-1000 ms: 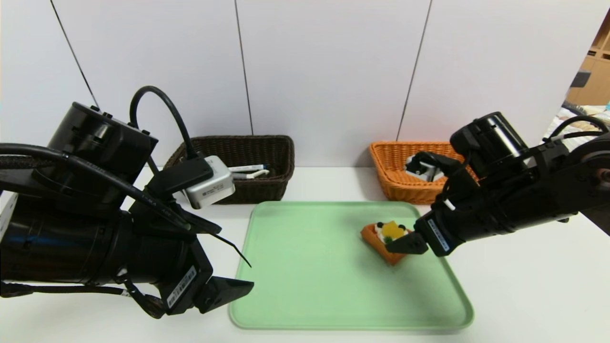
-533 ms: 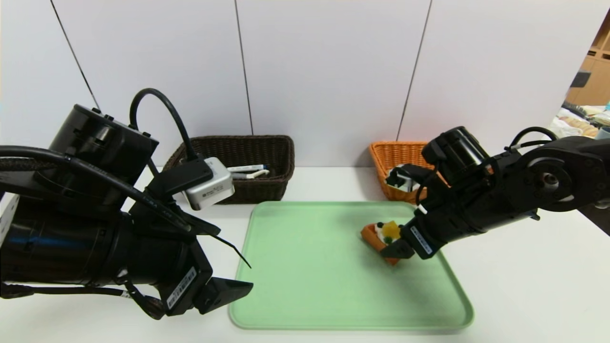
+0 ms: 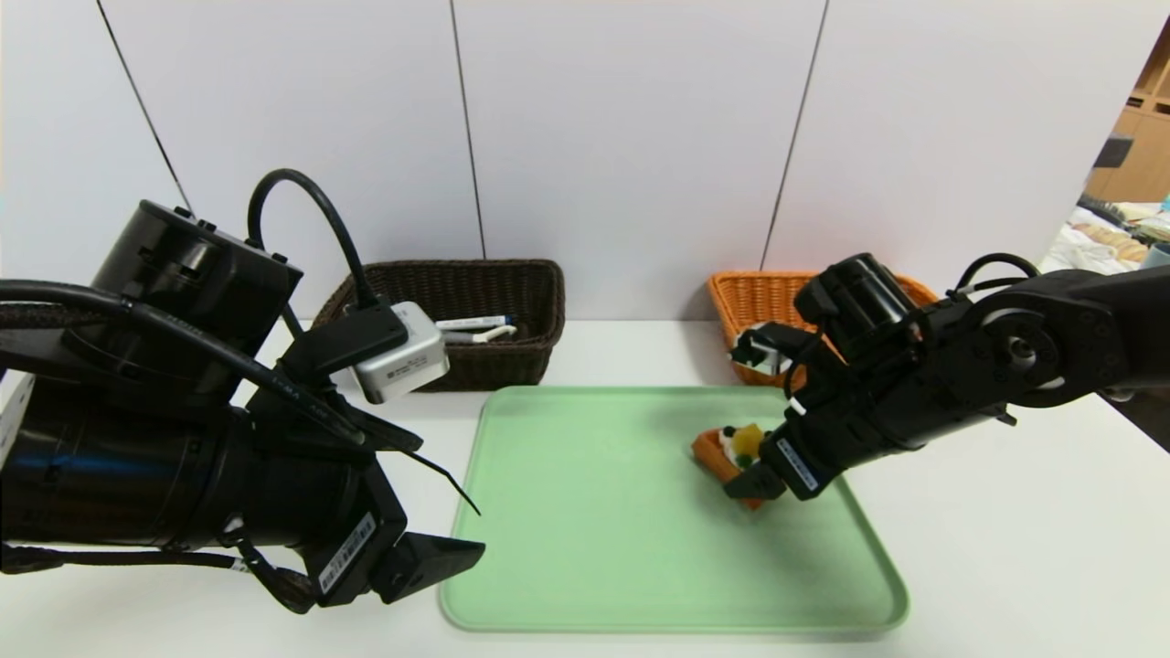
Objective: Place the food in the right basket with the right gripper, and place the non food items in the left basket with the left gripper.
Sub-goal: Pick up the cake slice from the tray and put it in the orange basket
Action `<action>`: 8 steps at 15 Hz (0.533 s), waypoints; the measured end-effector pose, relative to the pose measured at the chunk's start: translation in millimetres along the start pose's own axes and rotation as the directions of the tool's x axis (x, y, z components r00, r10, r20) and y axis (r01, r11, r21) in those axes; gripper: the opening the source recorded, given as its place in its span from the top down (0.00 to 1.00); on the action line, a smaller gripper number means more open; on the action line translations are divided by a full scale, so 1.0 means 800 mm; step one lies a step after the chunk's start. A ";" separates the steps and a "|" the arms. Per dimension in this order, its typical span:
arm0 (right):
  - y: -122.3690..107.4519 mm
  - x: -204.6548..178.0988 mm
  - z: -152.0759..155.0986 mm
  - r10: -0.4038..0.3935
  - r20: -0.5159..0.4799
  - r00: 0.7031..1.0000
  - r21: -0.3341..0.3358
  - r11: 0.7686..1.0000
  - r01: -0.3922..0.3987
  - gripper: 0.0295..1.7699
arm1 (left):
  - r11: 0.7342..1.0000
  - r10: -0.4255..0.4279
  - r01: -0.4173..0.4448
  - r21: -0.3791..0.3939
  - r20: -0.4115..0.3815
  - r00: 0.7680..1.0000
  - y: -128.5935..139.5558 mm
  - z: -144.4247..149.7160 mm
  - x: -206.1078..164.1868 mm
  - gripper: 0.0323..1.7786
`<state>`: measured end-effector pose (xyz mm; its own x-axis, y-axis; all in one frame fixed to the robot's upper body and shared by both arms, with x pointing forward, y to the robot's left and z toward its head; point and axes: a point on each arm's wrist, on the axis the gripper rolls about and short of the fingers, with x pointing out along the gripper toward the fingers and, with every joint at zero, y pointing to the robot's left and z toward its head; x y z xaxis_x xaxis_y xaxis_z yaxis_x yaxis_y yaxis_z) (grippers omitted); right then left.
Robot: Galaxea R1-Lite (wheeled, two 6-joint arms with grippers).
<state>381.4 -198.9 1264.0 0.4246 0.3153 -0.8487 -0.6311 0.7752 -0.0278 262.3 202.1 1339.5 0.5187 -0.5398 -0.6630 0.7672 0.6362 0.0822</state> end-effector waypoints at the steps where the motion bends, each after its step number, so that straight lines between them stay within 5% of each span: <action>1: -0.001 0.002 0.001 0.000 -0.002 1.000 0.000 1.000 0.000 0.03 | 1.000 0.001 -0.001 0.000 0.000 1.000 0.000 0.000 0.000 0.05; 8: -0.003 0.012 0.000 -0.021 -0.026 0.999 0.002 1.000 0.021 0.03 | 1.000 0.004 -0.004 0.005 0.022 1.000 0.001 0.003 0.000 0.05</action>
<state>387.0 -197.6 1256.3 0.4209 0.2842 -0.8614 -0.6203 0.7831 -0.0447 263.7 201.0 1341.1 0.5298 -0.5492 -0.6463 0.7668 0.6358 0.0883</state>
